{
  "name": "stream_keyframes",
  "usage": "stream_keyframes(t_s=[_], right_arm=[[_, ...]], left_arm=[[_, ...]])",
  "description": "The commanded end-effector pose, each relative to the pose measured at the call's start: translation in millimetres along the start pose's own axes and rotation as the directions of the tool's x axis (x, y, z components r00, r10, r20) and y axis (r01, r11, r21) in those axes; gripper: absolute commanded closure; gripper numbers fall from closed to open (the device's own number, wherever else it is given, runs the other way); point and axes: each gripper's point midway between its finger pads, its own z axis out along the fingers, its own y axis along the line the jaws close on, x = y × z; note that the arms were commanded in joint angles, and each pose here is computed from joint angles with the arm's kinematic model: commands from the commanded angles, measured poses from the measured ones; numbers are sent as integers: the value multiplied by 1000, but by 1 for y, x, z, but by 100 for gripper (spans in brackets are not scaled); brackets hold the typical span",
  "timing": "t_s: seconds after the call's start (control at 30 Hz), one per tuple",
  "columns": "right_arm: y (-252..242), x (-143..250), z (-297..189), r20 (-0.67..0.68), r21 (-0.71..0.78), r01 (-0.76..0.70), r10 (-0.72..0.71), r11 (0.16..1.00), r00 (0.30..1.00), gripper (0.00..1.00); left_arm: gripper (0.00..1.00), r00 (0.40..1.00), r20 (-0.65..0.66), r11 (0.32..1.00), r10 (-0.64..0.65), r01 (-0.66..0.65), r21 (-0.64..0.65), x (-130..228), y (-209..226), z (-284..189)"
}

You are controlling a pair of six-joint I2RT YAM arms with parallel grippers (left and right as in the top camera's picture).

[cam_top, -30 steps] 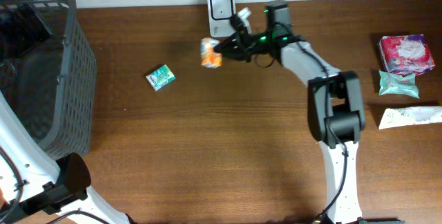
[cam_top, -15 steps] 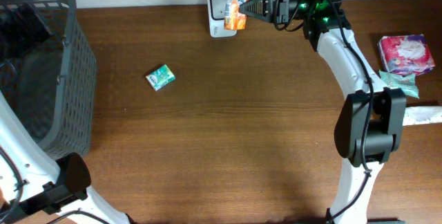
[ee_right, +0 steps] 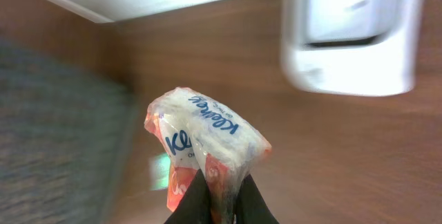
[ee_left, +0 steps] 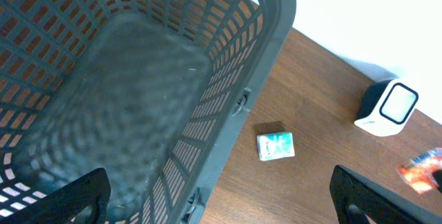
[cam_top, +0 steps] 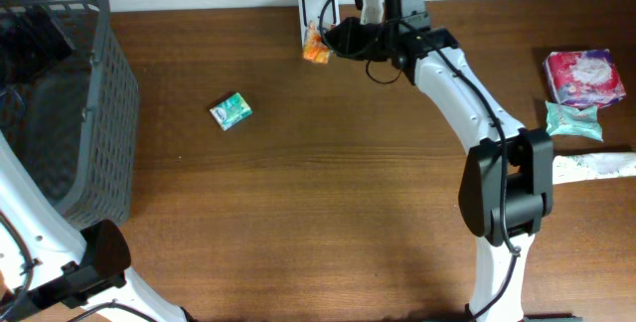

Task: Scan the item barcode
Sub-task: 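Hold the orange packet up in front of the scanner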

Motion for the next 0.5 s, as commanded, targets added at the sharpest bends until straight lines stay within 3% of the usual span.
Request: stream_keyframes(t_s=[0.0, 0.07, 0.13, 0.23, 0.33, 0.47], right_arm=[[-61, -56, -34, 131, 520, 199, -307, 831, 943, 96], [-63, -73, -44, 131, 622, 257, -422, 739, 897, 96], [-46, -96, -45, 143, 651, 359, -573, 668, 807, 96], [-25, -115, -30, 188, 666, 428, -693, 611, 696, 96], [-14, -107, 15, 145, 632, 593, -827, 499, 543, 96], [-13, -82, 57, 103, 595, 677, -876, 433, 470, 96]], left_arm=[[1, 1000, 20, 1000, 7, -7, 3, -1, 1, -9], [1, 1000, 20, 1000, 7, -7, 3, -1, 1, -9], [1, 1000, 20, 1000, 7, -7, 3, -1, 1, -9], [1, 1000, 20, 1000, 7, -7, 3, -1, 1, -9], [1, 1000, 20, 1000, 7, -7, 3, -1, 1, -9], [1, 1000, 20, 1000, 7, -7, 3, -1, 1, -9]])
